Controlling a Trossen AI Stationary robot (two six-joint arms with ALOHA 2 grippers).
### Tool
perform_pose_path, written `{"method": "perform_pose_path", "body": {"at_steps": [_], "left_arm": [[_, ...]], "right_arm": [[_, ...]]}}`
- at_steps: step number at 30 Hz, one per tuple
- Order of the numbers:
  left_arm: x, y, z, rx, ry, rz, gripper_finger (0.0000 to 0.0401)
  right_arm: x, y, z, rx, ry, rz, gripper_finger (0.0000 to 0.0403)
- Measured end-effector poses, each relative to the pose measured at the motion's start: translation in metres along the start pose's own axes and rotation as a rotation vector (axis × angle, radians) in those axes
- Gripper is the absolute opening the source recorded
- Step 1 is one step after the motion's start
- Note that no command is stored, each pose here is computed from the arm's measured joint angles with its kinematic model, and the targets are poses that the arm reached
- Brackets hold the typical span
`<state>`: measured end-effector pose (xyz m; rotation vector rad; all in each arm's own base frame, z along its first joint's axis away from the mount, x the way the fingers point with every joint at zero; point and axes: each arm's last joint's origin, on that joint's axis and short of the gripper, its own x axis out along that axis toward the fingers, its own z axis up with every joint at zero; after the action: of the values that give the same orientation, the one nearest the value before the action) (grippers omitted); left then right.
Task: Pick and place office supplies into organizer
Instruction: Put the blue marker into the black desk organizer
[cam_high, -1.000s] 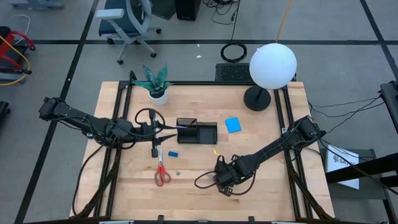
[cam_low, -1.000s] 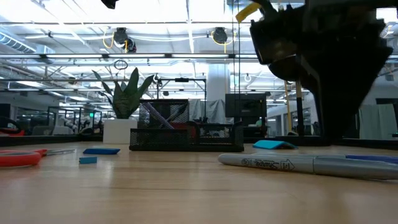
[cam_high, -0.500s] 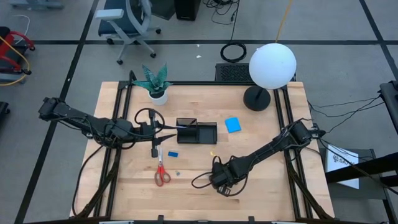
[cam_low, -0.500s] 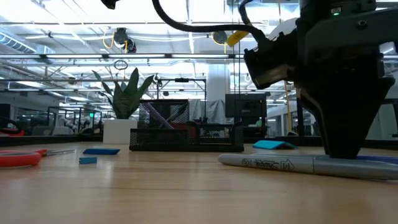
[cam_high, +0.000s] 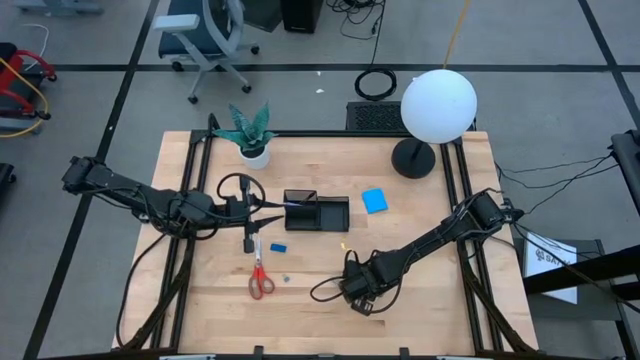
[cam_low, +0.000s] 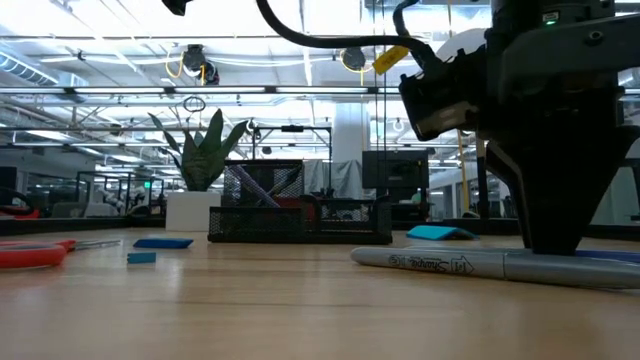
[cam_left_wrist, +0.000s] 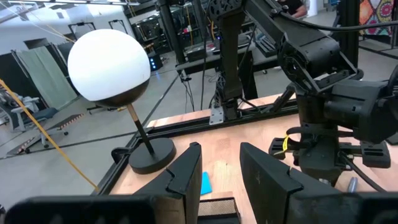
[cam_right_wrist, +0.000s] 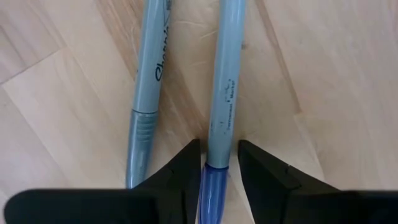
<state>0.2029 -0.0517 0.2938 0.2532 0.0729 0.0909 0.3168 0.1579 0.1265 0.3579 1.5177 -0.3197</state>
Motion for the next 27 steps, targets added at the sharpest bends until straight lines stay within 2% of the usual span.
{"method": "perform_pose_path", "body": {"at_steps": [13,18,27], "left_arm": [[0.0000,0.0000,-0.0001,-0.003,0.000,0.000,0.0118],[0.0000,0.0000,-0.0001,-0.003,0.000,0.000,0.0118],[0.0000,0.0000,-0.0001,-0.003,0.000,0.000,0.0118]], "right_arm": [[0.0003,0.0052,-0.0036,-0.064,-0.015,0.014,0.0102],[-0.0005,0.0085,-0.0012,-0.143,-0.044,0.047,0.0102],[-0.0005,0.0069,0.0005,-0.136,-0.039,0.048,0.0085]]}}
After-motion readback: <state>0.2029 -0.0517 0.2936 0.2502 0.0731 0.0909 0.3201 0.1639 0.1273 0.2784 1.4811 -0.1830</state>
